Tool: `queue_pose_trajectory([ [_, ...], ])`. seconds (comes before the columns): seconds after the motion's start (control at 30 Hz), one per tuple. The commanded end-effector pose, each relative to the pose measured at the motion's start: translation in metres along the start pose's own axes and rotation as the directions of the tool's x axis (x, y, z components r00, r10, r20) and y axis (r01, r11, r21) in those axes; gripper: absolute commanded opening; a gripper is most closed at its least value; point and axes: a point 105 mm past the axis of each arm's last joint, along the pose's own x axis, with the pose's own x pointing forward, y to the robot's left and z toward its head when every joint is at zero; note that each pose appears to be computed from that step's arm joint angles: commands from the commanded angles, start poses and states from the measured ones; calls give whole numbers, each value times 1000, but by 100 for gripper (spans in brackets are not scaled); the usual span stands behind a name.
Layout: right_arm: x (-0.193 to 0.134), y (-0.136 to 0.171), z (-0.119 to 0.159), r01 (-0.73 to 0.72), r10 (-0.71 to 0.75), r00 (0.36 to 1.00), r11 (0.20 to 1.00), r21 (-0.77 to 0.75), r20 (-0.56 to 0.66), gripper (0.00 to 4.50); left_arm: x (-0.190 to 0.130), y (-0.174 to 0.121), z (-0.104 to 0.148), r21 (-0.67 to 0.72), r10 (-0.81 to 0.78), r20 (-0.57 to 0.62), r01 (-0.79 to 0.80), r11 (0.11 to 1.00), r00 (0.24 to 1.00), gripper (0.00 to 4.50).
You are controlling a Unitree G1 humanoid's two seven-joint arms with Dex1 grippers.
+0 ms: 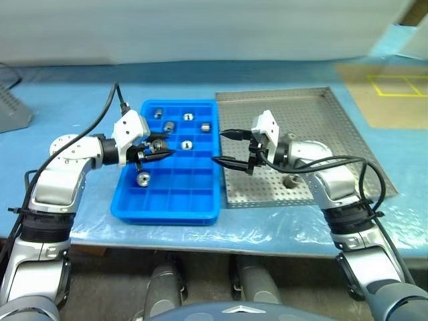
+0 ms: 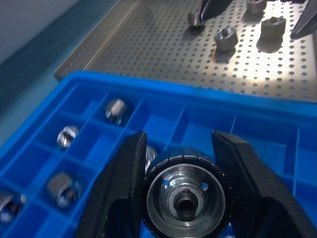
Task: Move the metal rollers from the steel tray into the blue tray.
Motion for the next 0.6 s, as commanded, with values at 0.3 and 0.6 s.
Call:
queue_pose_trajectory([
  [0.3, 16, 2, 1, -77, 78, 997, 996, -54, 21, 413, 30, 7, -13, -98, 139, 26, -136, 986, 990, 174],
  [0.6, 8, 2, -9, -20, 19, 1000, 999, -44, -3, 413, 57, 20, -35, -137, 183, 3, -181, 974, 983, 174],
])
